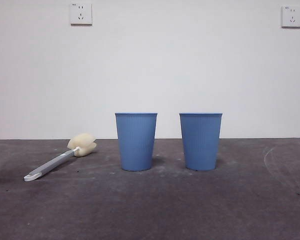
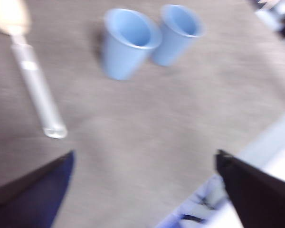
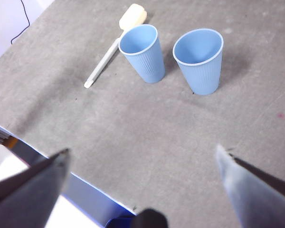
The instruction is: Pick up the cup brush,pick up the cup,insert the brush into the cup,clean the cup,put the cup brush back,put the cup back to the fixed position on the table
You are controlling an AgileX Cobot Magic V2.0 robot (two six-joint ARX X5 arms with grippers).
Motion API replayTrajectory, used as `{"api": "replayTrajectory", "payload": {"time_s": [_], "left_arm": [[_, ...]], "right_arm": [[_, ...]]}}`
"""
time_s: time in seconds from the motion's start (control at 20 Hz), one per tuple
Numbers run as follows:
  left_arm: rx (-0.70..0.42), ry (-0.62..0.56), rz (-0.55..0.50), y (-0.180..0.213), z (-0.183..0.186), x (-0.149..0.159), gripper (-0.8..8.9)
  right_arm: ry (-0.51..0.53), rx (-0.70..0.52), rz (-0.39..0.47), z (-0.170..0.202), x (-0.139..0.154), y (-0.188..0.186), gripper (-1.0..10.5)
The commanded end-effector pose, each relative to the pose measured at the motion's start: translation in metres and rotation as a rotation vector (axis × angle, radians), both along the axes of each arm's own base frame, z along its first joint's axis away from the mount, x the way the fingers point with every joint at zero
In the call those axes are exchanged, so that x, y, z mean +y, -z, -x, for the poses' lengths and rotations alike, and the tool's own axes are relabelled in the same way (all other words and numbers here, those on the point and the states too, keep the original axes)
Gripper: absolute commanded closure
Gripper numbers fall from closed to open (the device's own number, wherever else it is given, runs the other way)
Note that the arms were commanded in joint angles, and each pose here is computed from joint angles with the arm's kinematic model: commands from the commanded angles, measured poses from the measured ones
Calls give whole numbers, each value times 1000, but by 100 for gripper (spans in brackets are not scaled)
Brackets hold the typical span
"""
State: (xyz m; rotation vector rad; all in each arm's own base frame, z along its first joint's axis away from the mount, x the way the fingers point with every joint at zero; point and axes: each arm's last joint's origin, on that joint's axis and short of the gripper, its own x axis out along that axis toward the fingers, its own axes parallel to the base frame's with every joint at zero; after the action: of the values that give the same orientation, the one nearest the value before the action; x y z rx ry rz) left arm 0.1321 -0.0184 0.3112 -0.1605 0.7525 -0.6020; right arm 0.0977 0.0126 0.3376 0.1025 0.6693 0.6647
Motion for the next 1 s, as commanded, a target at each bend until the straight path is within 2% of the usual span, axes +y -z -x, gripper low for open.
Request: {"api": "replayTrajectory", "payload": {"time_s": [0.05,0.15,0.35,0.6,1.0], "left_arm": [[-4,-58,-62,5,-23,-2,177],[5,-69,-122,14,-46,-10,285],[44,-41,-228,45,-92,-37,284],[138,-119,-420,93,-139,-62,284],[251,-157,-429,124,-180,-78,284]], "right_arm": [[-4,11,-4,-4,0,1,380],[4,29,-13,-6,0,1,380],[6,45,-15,-10,0,3,380],[8,55,-18,-12,-1,3,380],[9,54,-16,-12,-1,3,380]]}}
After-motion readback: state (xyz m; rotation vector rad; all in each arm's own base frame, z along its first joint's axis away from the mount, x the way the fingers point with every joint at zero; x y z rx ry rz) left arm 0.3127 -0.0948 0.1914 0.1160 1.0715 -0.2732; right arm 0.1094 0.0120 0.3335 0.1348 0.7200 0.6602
